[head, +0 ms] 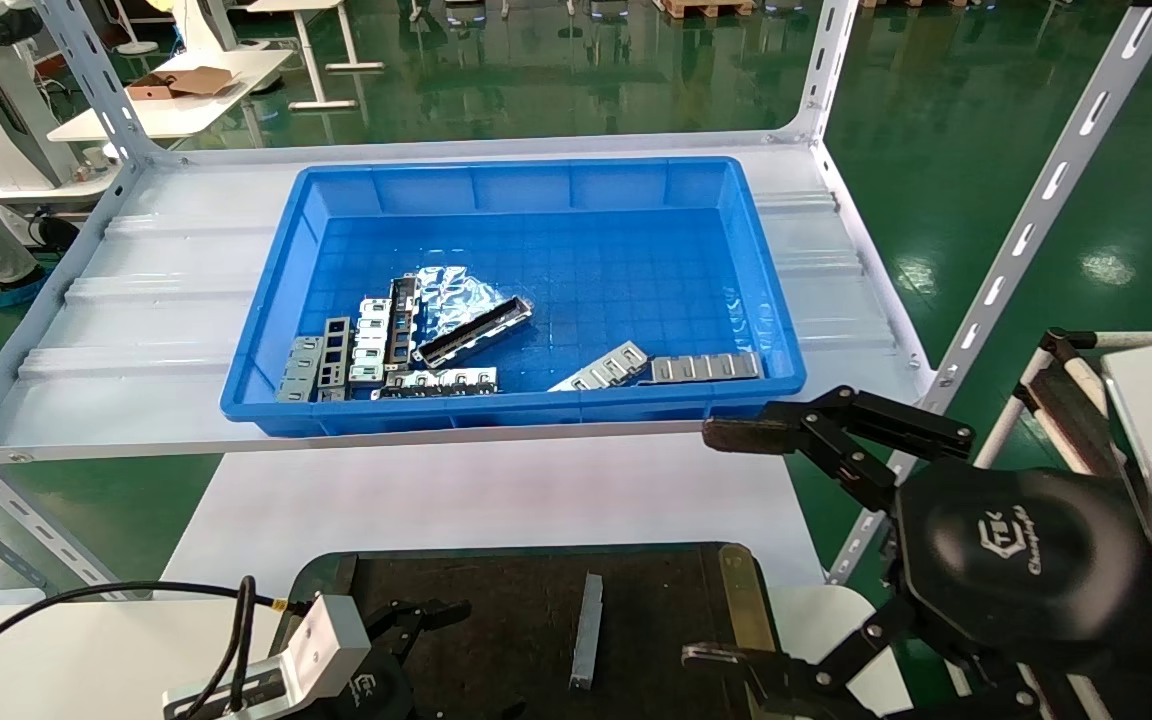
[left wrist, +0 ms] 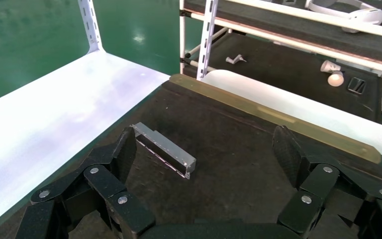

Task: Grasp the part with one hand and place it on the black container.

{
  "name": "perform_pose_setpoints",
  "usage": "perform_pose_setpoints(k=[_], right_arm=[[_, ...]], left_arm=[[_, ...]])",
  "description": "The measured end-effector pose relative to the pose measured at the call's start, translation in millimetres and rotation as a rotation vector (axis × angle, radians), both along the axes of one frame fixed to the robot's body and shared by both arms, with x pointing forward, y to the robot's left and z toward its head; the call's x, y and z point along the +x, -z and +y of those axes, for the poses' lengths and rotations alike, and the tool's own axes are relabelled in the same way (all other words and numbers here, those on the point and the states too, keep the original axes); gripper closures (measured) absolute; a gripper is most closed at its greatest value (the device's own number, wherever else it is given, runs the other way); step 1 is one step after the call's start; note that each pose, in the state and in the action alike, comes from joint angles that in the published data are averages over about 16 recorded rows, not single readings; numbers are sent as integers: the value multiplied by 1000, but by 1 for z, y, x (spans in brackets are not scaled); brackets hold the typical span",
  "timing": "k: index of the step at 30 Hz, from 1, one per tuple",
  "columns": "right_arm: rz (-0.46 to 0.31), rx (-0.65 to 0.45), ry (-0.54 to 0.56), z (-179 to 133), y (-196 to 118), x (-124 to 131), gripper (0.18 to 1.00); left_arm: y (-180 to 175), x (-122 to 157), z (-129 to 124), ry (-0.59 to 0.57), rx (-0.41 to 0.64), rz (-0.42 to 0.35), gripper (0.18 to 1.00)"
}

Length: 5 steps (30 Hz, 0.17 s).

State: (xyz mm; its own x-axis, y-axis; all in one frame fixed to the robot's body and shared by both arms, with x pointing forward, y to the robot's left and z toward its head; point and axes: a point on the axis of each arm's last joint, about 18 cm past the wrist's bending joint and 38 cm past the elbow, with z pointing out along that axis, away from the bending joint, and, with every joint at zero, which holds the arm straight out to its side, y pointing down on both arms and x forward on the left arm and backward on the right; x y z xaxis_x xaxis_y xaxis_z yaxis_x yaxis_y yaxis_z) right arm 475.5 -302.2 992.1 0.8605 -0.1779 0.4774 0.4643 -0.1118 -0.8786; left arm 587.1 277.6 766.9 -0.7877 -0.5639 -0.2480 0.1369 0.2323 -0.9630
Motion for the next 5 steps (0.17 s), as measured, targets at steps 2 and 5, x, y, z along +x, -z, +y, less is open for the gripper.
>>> perform_pose_setpoints(k=[2,5], right_arm=[[0,0,0,0,0,0,178],[0,0,0,0,0,0,178]], left_arm=[[-1,-2,1,5,4,-2,184],[-3,-4,3,12,7,-3,184]])
